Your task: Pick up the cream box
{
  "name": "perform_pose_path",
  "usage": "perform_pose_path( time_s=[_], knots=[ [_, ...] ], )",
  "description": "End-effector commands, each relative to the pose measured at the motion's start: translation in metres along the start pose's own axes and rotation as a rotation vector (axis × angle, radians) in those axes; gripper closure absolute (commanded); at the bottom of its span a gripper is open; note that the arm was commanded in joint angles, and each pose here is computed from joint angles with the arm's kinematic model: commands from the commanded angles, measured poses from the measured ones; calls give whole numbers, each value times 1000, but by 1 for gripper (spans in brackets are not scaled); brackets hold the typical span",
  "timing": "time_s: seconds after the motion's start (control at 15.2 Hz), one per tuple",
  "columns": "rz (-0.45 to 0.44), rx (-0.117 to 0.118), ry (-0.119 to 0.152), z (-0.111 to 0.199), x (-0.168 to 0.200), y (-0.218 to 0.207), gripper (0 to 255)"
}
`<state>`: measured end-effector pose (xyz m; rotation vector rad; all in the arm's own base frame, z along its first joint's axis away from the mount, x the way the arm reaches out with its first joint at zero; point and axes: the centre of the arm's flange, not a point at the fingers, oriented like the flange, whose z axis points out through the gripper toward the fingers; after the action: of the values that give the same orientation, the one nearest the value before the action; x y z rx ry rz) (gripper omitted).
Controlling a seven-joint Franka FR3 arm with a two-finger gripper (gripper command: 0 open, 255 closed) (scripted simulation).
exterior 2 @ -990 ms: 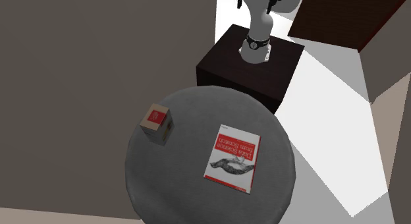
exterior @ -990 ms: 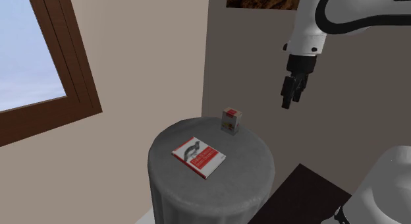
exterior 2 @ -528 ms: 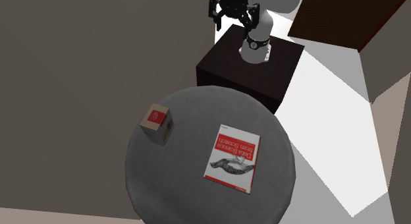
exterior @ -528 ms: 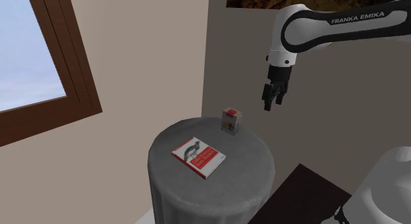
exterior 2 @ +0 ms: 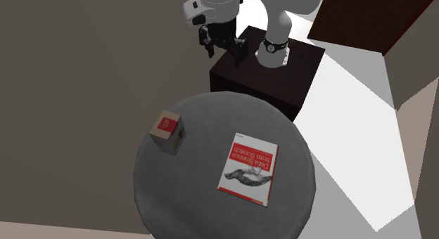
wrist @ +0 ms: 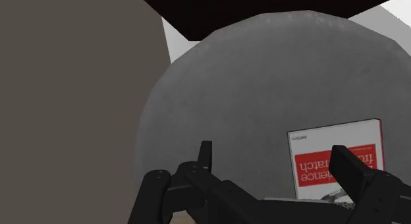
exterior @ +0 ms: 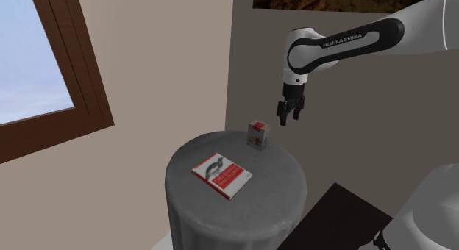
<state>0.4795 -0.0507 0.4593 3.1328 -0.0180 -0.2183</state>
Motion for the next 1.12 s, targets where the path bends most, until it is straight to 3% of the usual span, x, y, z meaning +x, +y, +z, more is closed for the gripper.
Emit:
perform_pose_path(
  time_s=[0.0, 1.06],
  knots=[
    [10, -6, -4, 13, 22, 9, 0],
    [91, -48, -41, 115, 187, 97, 0]
  ],
)
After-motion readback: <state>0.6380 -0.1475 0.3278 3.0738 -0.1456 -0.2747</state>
